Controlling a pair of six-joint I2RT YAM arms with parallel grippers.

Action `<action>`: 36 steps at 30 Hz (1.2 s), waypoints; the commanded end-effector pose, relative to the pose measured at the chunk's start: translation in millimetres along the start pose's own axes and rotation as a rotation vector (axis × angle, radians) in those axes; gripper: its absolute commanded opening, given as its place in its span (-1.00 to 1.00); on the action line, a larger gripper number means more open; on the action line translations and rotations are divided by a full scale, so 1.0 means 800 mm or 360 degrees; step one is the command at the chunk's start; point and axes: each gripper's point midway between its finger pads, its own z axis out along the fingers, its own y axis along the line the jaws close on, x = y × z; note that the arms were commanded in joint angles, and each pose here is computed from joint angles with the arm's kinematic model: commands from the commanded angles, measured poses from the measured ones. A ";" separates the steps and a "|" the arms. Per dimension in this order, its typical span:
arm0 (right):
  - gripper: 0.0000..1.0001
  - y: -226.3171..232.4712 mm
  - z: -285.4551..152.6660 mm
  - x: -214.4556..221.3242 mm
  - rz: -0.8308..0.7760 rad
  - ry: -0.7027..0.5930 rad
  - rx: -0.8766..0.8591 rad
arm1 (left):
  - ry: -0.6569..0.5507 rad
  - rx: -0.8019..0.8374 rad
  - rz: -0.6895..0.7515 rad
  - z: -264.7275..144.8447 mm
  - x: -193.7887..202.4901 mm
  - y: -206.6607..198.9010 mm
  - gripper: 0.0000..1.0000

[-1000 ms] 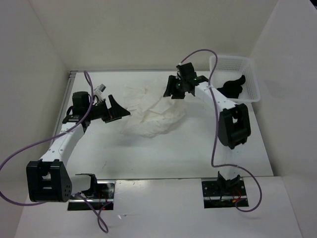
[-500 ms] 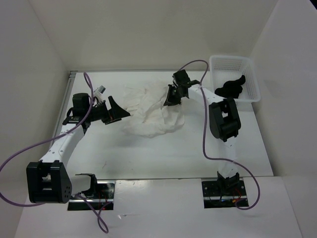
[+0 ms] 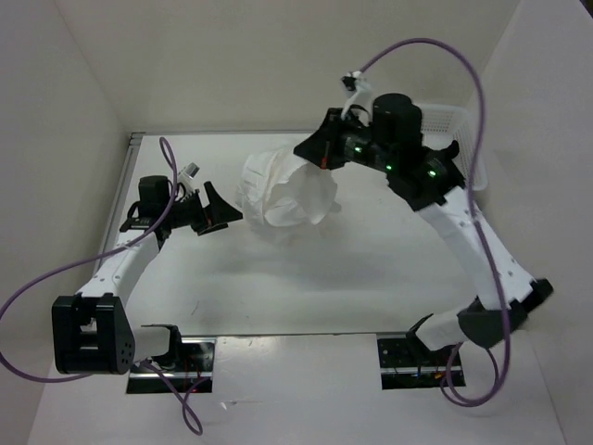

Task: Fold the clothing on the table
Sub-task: Flatten the skirt out

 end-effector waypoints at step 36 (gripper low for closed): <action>0.11 -0.200 -0.062 0.291 0.0549 0.0760 0.1001 | 0.0562 0.0235 0.0281 0.057 0.163 -0.079 1.00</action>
